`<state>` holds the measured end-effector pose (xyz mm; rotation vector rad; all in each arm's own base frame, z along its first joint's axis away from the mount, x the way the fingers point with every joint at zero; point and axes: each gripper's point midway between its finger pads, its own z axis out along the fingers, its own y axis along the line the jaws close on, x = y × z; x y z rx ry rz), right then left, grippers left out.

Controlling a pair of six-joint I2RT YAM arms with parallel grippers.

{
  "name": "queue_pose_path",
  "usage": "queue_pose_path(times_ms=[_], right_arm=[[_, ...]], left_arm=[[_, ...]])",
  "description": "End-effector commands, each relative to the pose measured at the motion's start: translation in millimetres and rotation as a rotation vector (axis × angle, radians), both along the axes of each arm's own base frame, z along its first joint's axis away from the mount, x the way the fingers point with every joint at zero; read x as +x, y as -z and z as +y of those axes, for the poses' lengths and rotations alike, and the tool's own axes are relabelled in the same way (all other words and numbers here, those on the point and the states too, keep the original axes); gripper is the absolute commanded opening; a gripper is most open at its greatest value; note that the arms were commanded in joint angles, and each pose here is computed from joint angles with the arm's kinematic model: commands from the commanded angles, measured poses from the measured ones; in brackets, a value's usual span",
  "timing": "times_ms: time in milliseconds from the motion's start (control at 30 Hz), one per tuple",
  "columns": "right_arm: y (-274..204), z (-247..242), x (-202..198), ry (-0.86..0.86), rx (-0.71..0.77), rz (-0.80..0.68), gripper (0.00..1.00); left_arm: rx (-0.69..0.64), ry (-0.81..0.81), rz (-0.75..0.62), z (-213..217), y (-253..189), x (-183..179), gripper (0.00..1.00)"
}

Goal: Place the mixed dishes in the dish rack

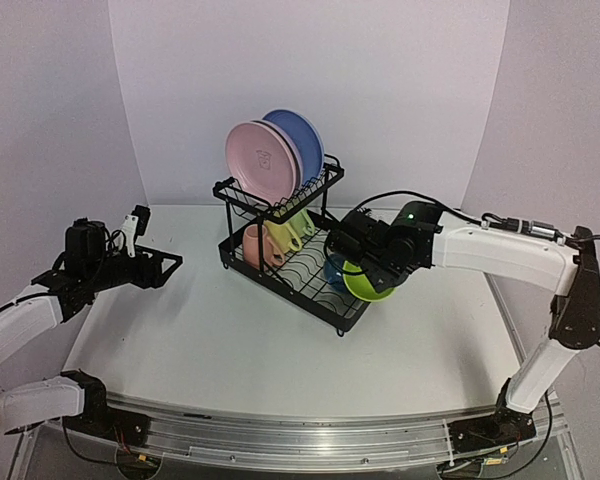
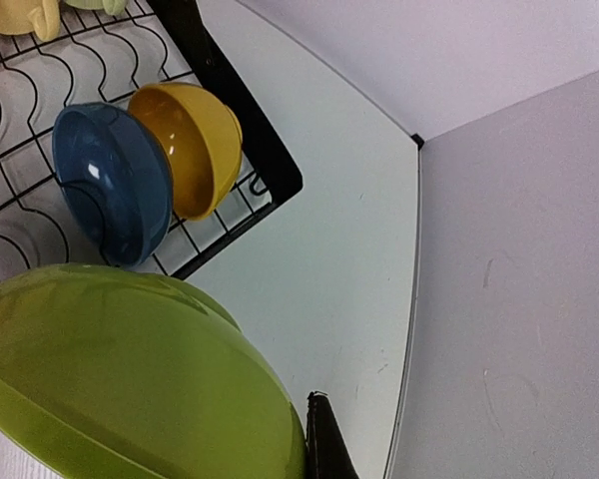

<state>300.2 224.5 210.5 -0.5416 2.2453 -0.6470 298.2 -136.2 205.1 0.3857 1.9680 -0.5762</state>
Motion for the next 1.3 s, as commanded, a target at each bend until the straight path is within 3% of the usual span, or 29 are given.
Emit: queue_pose_path(times_ms=[0, 167, 500, 767, 1267], right_arm=[[-30, 18, 22, -0.063, 0.020, -0.203, 0.00], [-23, 56, 29, -0.207, 0.053, -0.258, 0.00], [14, 83, 56, -0.258, -0.200, -0.326, 0.00], [24, 87, 76, -0.150, -0.327, -0.407, 0.00], [34, 74, 81, -0.022, -0.393, -0.449, 0.00]], left_arm=[[-0.045, 0.154, -0.182, -23, -56, -8, 0.75], [-0.038, 0.208, -0.172, -40, -57, -7, 0.74], [-0.023, 0.177, -0.157, -35, -47, -5, 0.74], [0.010, 0.151, -0.150, -30, -40, -5, 0.74], [0.042, 0.137, -0.128, -27, -33, 1, 0.74]])
